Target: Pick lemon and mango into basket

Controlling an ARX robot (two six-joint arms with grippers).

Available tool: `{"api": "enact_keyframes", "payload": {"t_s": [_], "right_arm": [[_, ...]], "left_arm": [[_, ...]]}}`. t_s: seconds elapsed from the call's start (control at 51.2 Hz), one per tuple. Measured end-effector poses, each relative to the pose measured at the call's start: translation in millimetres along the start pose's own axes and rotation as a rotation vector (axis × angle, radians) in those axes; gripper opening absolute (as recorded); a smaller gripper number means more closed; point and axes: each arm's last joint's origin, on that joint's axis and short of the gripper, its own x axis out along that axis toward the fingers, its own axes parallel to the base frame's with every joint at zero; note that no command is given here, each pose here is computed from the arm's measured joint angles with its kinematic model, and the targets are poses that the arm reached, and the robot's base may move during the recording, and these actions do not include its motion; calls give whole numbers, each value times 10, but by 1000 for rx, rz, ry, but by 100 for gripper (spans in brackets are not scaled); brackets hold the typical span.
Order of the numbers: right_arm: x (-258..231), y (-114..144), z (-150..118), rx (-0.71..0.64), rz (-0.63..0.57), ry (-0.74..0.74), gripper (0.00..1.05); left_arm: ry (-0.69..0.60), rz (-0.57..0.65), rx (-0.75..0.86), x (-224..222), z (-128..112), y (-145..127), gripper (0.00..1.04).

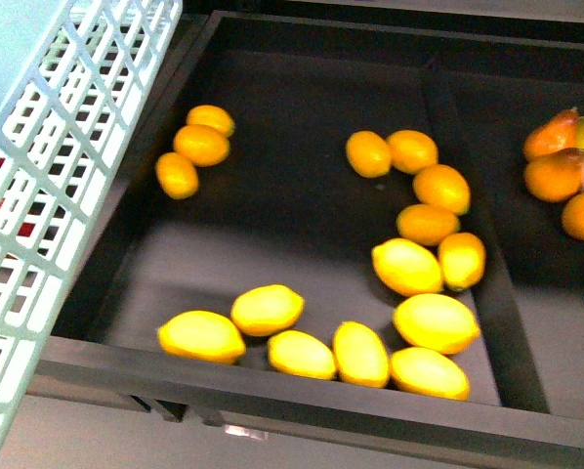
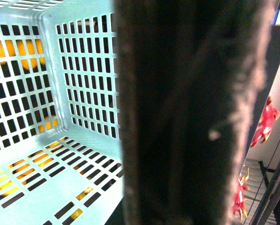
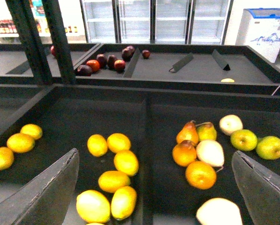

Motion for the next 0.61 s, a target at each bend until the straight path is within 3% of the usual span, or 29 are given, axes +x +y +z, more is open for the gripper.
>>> {"api": "enact_keyframes", "payload": {"t_s": [0.606], "right_arm": [[1,1,-2,1,2,2,96]], "left_arm": [[-1,0,-1,-1,3,1,5]]}}
